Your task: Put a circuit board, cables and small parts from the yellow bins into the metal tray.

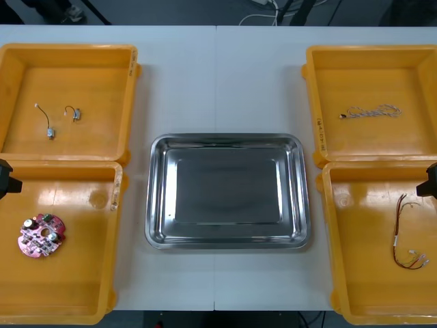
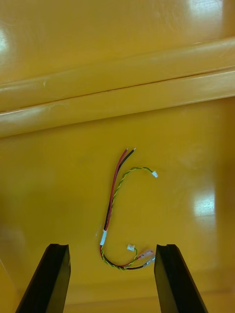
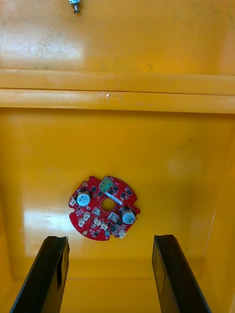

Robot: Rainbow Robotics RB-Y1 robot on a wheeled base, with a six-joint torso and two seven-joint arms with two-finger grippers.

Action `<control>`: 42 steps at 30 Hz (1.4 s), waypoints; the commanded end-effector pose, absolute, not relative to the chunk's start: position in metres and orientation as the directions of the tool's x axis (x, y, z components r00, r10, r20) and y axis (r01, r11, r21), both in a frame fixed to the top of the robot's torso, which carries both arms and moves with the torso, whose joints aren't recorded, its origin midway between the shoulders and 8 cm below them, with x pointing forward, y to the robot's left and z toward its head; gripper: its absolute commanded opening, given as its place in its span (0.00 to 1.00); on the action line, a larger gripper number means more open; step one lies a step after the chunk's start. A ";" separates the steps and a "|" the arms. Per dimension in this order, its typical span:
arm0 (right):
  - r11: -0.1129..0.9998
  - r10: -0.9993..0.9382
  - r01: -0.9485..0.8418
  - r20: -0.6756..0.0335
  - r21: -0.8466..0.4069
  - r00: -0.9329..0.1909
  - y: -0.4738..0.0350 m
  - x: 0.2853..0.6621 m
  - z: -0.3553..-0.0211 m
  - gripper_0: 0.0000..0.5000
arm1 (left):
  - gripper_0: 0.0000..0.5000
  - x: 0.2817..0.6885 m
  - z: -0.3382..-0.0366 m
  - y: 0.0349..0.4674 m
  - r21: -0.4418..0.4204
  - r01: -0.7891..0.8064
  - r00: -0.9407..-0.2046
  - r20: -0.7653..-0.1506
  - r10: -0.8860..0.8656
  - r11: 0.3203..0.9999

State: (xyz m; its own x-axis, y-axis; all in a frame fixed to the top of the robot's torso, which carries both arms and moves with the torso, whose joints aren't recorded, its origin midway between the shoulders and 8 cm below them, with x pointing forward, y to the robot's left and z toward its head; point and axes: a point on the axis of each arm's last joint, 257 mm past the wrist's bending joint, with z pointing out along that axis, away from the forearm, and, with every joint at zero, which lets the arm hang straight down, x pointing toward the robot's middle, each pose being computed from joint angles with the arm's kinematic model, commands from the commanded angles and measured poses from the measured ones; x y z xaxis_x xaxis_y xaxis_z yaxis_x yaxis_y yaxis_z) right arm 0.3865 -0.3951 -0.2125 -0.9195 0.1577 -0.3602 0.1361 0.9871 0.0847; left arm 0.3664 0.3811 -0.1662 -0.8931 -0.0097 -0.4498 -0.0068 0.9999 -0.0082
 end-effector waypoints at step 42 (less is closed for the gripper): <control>0.994 0.104 0.083 -0.383 0.070 -0.918 -0.395 0.386 -0.204 1.00 | 1.00 0.362 -0.157 0.388 0.048 0.053 -0.883 -0.463 0.069 0.997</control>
